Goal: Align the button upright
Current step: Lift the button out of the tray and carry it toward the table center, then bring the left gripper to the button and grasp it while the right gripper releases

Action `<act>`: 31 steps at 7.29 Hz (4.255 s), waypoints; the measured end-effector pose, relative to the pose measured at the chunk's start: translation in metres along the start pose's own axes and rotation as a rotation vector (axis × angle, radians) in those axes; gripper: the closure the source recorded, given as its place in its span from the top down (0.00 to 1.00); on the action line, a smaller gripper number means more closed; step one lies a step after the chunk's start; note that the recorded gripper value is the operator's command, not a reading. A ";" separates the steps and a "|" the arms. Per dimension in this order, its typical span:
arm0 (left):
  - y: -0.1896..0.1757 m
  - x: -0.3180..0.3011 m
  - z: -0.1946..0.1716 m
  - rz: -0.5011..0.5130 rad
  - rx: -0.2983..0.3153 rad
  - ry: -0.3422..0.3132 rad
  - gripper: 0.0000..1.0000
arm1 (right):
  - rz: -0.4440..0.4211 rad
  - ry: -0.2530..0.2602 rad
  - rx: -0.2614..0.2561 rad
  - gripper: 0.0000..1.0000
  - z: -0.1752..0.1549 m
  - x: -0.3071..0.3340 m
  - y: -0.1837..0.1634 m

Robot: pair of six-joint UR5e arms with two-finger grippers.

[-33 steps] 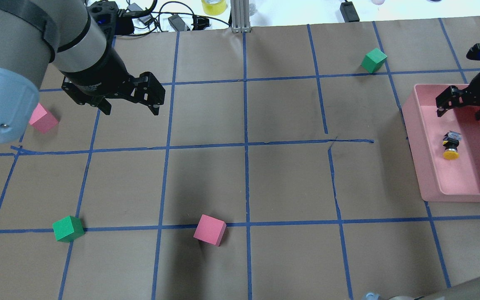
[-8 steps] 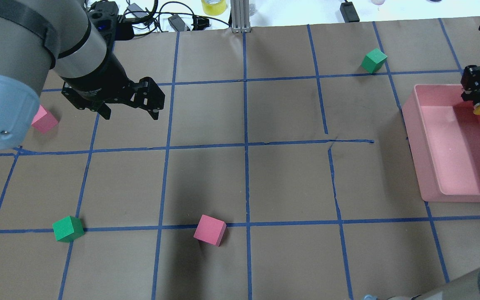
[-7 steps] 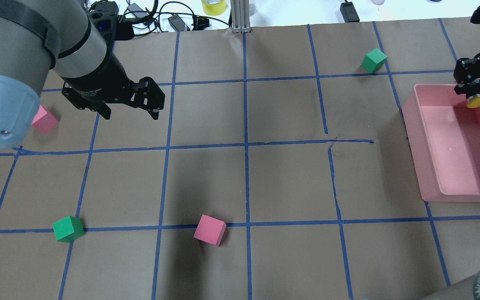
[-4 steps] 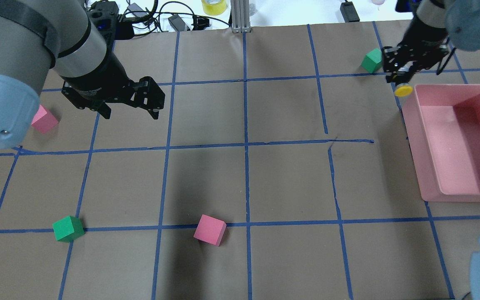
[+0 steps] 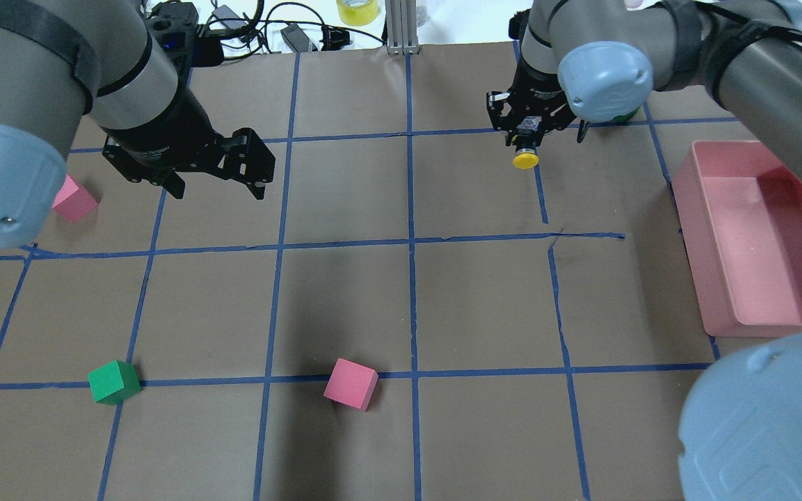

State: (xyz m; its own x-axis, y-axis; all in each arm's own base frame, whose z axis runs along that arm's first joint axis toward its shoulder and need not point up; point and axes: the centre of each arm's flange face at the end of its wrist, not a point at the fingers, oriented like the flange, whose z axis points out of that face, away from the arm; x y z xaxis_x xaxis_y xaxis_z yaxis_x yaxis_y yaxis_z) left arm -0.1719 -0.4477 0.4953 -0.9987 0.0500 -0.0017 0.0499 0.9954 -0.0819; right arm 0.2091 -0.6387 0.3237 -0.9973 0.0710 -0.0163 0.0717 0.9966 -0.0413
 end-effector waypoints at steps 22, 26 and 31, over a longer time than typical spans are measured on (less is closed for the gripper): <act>-0.016 0.064 0.205 -0.040 0.398 0.074 1.00 | 0.280 -0.013 -0.040 1.00 -0.108 0.008 0.084; -0.030 0.096 0.283 0.007 0.508 0.100 1.00 | 0.323 -0.035 0.026 1.00 -0.128 0.006 0.091; -0.040 0.127 0.344 0.103 0.599 0.130 0.89 | 0.069 -0.039 0.054 1.00 -0.118 0.024 0.081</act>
State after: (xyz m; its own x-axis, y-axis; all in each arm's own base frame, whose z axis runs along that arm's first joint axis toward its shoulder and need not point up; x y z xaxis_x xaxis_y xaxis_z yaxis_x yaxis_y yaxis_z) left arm -0.3019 -0.5094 0.1559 -0.9786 0.1901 0.0788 0.0982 0.7678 -0.6332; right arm 0.1892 -0.5508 0.4381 -0.9888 0.1367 -0.0603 0.1419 0.9855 -0.0927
